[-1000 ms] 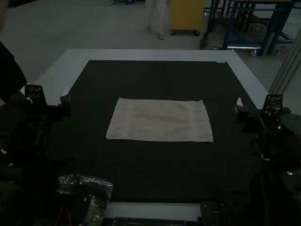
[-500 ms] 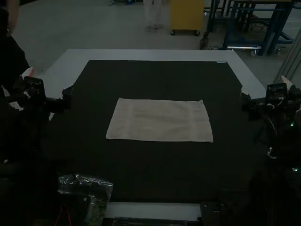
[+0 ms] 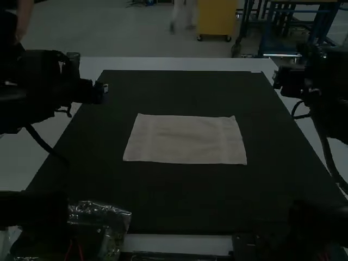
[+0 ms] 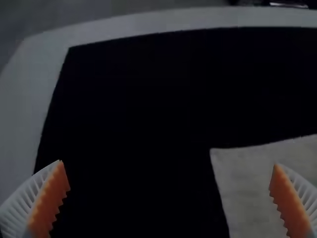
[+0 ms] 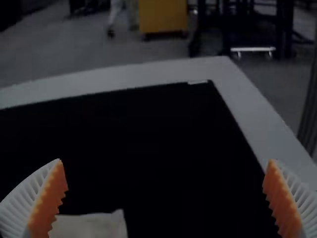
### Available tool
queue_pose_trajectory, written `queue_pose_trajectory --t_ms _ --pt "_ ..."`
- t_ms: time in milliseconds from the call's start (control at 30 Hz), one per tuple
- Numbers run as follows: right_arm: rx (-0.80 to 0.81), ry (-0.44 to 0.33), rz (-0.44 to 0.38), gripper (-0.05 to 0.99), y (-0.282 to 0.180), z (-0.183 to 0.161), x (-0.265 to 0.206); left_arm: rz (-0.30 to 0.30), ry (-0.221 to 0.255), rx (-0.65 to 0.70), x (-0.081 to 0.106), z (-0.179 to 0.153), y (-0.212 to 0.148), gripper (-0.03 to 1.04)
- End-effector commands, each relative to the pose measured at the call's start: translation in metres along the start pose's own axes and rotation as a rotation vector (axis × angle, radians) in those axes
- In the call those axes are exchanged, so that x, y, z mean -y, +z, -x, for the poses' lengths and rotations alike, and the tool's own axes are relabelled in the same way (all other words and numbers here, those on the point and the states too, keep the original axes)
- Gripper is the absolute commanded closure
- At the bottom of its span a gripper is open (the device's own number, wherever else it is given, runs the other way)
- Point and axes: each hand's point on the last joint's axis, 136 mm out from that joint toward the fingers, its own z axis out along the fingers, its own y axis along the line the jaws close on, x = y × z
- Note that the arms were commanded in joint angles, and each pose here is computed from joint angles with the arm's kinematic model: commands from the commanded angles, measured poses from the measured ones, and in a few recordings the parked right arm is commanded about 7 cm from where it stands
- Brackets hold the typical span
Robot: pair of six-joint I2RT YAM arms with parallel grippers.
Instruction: Fold the towel.
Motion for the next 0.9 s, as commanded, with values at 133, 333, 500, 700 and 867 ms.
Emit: queue_pose_trajectory --t_ms 133,333,500,700,867 --pt "-0.164 0.121 -0.04 0.03 0.019 -0.064 0.022 -0.057 -0.026 -0.076 0.012 -0.037 0.023 0.05" --pt "-0.045 -0.009 -0.104 0.03 0.009 -0.049 0.036 -0.097 0.001 -0.1 0.027 -0.058 0.03 0.05" --pt "-0.149 0.005 0.001 0.03 0.011 -0.078 0.016 -0.131 0.012 -0.122 0.042 -0.072 0.038 0.05" --pt "-0.289 0.021 0.119 0.03 0.019 -0.119 -0.008 -0.17 0.006 -0.182 0.05 -0.094 0.058 0.05" --pt "-0.372 0.02 0.175 0.03 0.029 -0.149 -0.023 -0.171 0.003 -0.194 0.049 -0.101 0.074 0.05"
